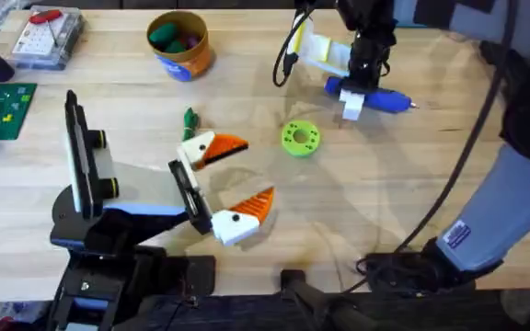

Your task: Pick up the gripper from the table and insert it into the empty holder that is missing its gripper. Then pick up a screw, insert it into the mounting hole, and use the screwdriver to tighten it. Finally, clean up the table by picking up the vegetable and placing it into the bucket.

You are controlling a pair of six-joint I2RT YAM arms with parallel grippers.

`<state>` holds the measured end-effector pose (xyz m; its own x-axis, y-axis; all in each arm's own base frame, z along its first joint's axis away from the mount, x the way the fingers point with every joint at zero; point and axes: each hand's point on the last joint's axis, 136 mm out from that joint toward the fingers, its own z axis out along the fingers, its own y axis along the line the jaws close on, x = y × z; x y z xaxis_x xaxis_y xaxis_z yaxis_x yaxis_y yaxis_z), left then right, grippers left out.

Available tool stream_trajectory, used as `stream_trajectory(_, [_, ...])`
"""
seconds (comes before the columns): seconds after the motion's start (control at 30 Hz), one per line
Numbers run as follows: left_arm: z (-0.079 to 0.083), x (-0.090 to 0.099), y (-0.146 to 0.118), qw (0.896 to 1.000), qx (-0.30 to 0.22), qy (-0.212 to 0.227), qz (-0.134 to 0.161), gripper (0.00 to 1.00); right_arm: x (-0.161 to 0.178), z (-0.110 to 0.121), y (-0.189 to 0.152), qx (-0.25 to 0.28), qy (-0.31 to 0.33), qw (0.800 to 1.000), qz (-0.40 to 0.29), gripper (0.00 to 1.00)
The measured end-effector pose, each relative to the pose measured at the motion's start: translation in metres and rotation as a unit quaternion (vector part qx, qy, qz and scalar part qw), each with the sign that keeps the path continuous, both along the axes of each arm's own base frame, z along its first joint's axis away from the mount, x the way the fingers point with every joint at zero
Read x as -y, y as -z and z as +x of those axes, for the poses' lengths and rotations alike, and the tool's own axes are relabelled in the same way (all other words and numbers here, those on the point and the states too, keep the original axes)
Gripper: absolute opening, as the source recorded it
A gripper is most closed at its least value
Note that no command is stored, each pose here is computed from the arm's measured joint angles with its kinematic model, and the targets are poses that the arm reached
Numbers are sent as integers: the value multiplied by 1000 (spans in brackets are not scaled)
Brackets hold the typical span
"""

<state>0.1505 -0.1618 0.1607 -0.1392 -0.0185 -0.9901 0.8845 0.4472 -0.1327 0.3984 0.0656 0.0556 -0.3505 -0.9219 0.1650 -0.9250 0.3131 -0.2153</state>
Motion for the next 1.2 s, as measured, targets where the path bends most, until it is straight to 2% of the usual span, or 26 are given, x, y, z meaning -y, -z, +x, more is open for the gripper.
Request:
stream_trajectory(0.03, [0, 0, 0, 1000, -1, 0, 0, 958, 0, 1, -6, 9, 3, 1000, 2, 987])
stream_trajectory(0.07, [0, 0, 0, 1000, -1, 0, 0, 979, 0, 2, -15, 20, 7, 1000, 5, 987])
stream_trajectory(0.23, [0, 0, -1, 1000, 2, 0, -1, 986, -1, 2, -73, 98, 50, 993, 35, 987])
stream_trajectory(0.37, [5, -2, -9, 1000, 6, -16, -13, 986, -3, -10, -129, 169, 100, 978, 74, 987])
stream_trajectory(0.53, [22, -16, -10, 996, -26, -77, -25, 986, -13, -43, -182, 222, 148, 956, 123, 987])
stream_trajectory(0.67, [38, -35, -26, 986, -63, -151, -24, 986, -27, -79, -212, 243, 170, 941, 166, 987])
stream_trajectory(0.8, [51, -55, -53, 971, -97, -218, -4, 986, -46, -105, -238, 266, 190, 918, 224, 987])
stream_trajectory(0.9, [62, -71, -67, 954, -139, -263, 30, 986, -57, -121, -252, 274, 213, 899, 267, 987])
stream_trajectory(1.03, [74, -93, -74, 918, -225, -312, 92, 986, -60, -139, -263, 273, 267, 870, 312, 987])
stream_trajectory(1.1, [81, -103, -75, 900, -262, -328, 119, 986, -53, -151, -263, 266, 290, 864, 314, 987])
stream_trajectory(1.2, [92, -113, -72, 878, -298, -342, 155, 986, -41, -168, -264, 259, 313, 858, 315, 987])
